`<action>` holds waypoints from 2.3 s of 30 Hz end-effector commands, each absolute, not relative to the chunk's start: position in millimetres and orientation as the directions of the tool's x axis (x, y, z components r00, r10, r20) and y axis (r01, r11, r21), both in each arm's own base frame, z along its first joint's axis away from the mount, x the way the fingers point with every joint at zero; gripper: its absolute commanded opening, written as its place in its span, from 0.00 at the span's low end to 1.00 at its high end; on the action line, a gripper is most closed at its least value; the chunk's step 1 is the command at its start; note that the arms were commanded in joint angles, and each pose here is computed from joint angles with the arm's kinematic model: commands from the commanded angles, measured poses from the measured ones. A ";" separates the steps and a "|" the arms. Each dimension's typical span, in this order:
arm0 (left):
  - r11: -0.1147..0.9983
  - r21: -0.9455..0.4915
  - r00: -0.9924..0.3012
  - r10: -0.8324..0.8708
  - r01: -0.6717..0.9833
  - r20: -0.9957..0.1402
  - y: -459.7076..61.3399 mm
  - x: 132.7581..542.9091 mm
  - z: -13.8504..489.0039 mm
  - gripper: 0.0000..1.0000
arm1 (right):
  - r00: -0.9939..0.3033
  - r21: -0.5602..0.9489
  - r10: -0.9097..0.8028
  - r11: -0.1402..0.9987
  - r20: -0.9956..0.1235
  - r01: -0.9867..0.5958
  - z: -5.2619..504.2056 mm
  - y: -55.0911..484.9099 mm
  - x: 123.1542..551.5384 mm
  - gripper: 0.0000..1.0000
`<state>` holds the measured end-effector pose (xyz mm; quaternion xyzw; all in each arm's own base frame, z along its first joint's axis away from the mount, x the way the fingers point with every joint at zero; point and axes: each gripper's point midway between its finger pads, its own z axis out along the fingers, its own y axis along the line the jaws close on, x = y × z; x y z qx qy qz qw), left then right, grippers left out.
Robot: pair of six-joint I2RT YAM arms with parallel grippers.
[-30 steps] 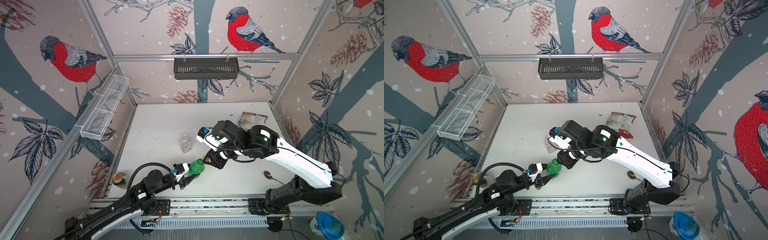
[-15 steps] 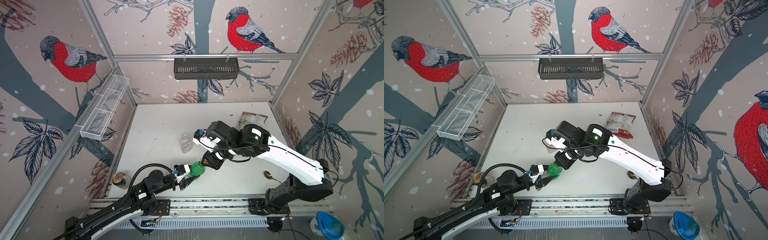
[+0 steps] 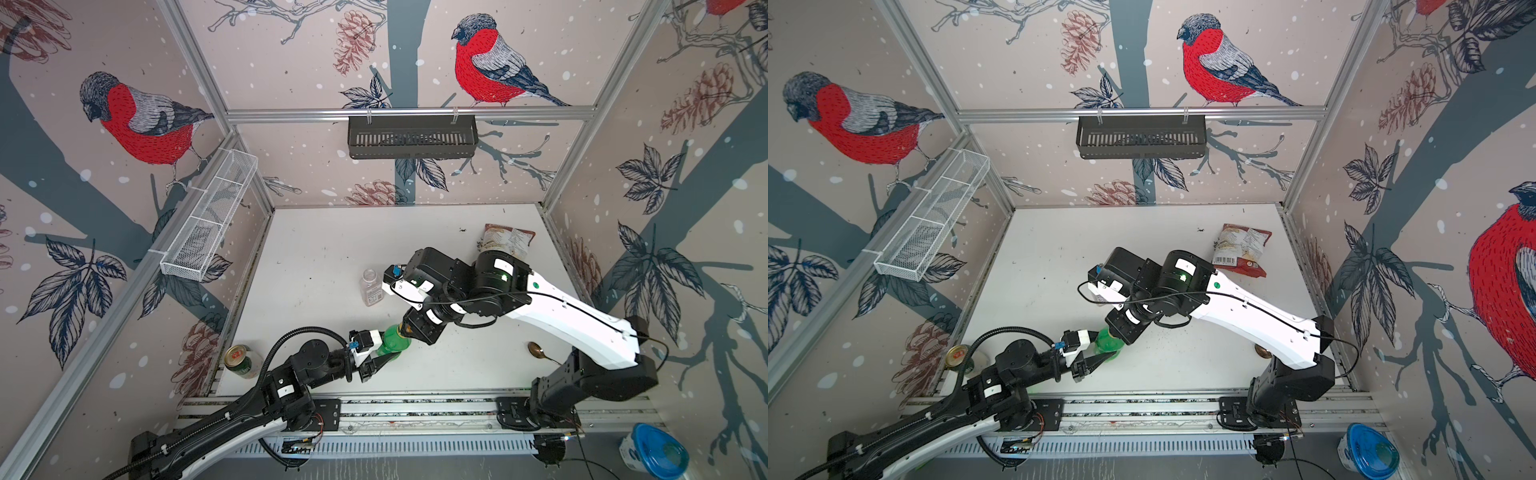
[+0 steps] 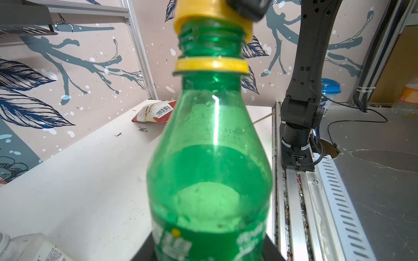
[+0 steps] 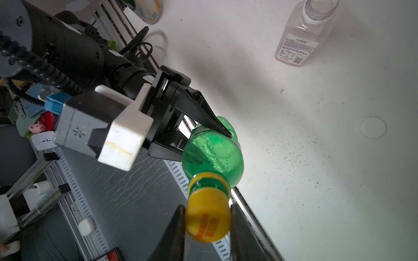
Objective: Screw on the bottle caps
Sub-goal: Close the bottle cap on the plastic bottle.
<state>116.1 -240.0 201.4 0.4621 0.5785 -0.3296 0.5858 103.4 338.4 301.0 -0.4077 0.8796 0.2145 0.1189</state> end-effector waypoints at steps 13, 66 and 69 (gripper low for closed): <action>0.345 0.175 0.145 0.112 0.922 -0.983 -241.3 113.3 212.7 0.21 | -0.657 0.251 -0.681 0.608 -0.323 -0.753 282.3 336.4 103.4 0.31; 0.381 0.201 0.186 0.076 0.902 -0.979 -236.1 116.2 223.7 0.20 | -0.647 0.230 -0.696 0.606 -0.311 -0.762 278.2 351.2 95.8 0.35; 0.379 0.201 0.186 0.076 0.903 -0.980 -236.3 115.8 223.6 0.20 | -0.645 0.227 -0.697 0.605 -0.312 -0.763 278.5 352.1 95.4 0.35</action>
